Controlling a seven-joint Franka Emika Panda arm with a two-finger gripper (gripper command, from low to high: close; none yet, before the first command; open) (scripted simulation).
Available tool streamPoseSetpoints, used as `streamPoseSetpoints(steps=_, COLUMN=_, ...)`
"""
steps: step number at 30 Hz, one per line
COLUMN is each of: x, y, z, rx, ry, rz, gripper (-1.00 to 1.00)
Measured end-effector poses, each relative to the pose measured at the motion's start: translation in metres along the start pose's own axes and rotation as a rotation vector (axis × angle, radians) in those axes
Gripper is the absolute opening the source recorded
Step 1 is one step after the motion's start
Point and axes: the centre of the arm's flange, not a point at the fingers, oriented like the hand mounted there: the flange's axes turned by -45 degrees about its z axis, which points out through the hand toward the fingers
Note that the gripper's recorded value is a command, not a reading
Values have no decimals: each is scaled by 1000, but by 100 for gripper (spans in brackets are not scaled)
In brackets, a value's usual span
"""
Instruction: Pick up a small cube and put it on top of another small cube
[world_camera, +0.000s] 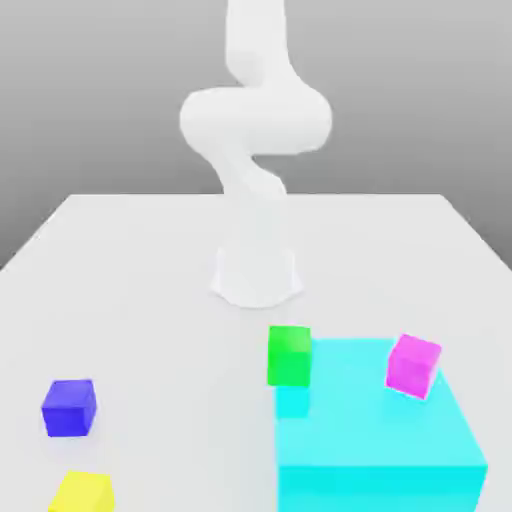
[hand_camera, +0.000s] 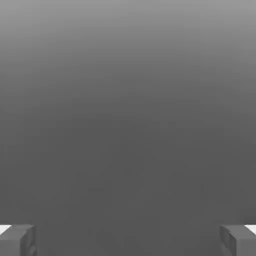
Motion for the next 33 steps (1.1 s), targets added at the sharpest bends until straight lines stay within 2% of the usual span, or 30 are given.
streamPoseSetpoints(steps=5, x=-19, y=56, z=107, rx=-98, ry=-141, rz=275, gripper=0)
streamPoseSetpoints(steps=10, x=-65, y=120, z=197, rx=-206, ry=-264, rz=549, gripper=0)
streamPoseSetpoints(steps=16, x=-151, y=194, z=279, rx=-349, ry=-398, rz=883, gripper=0)
streamPoseSetpoints(steps=22, x=-264, y=258, z=331, rx=-513, ry=-516, rz=1231, gripper=0)
streamPoseSetpoints(steps=24, x=-293, y=265, z=346, rx=-545, ry=-541, rz=1291, gripper=0)
streamPoseSetpoints(steps=28, x=-327, y=269, z=380, rx=-555, ry=-549, rz=1309, gripper=0)
streamPoseSetpoints(steps=29, x=-335, y=270, z=387, rx=-555, ry=-549, rz=1309, gripper=-100)
streamPoseSetpoints(steps=33, x=-334, y=270, z=387, rx=-555, ry=-547, rz=1309, gripper=-100)
